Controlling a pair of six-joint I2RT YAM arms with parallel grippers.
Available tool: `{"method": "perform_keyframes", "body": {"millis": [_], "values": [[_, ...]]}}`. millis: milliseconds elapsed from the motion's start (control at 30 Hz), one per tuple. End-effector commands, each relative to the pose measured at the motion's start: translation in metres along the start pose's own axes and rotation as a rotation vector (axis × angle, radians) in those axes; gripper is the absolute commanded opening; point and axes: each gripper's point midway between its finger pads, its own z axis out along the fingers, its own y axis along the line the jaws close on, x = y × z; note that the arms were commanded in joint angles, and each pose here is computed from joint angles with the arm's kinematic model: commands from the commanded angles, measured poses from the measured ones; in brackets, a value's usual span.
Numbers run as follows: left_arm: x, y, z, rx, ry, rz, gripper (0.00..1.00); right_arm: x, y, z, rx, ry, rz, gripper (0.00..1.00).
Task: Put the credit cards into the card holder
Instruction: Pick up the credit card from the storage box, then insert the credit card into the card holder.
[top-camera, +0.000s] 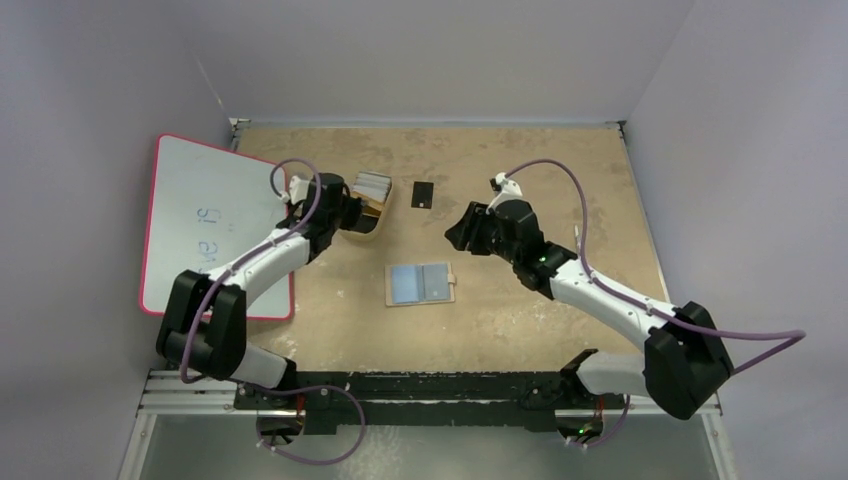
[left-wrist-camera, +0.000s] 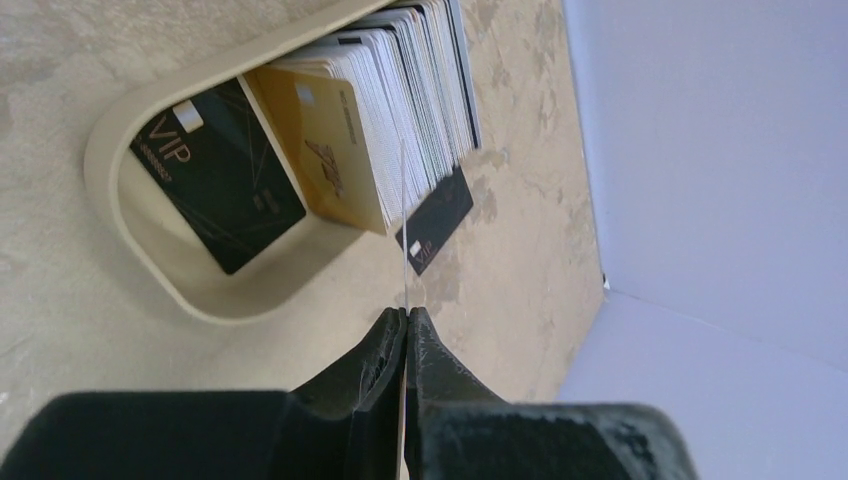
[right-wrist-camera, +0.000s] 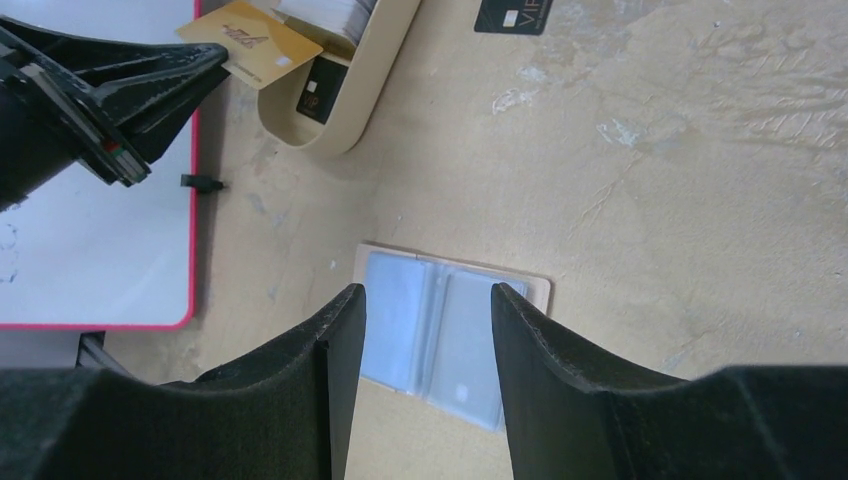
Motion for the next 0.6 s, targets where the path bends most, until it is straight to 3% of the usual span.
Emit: {"method": "perform_keyframes", "body": {"millis": [0, 100, 233, 567], "values": [[0.011, -0.012, -0.028, 0.047, 0.099, 0.109, 0.0, 0.0, 0.013, -0.006, -0.083, -0.004, -0.002, 0.52], [0.031, -0.021, -0.043, 0.107, 0.236, 0.337, 0.0, 0.01, 0.013, -0.006, -0.113, 0.026, -0.021, 0.52], [0.072, 0.003, -0.06, 0.102, 0.456, 0.574, 0.0, 0.022, 0.011, -0.004, -0.138, 0.054, -0.039, 0.52], [0.153, 0.048, -0.076, 0.15, 0.786, 0.743, 0.0, 0.055, -0.008, 0.014, -0.085, 0.153, 0.004, 0.48]]}}
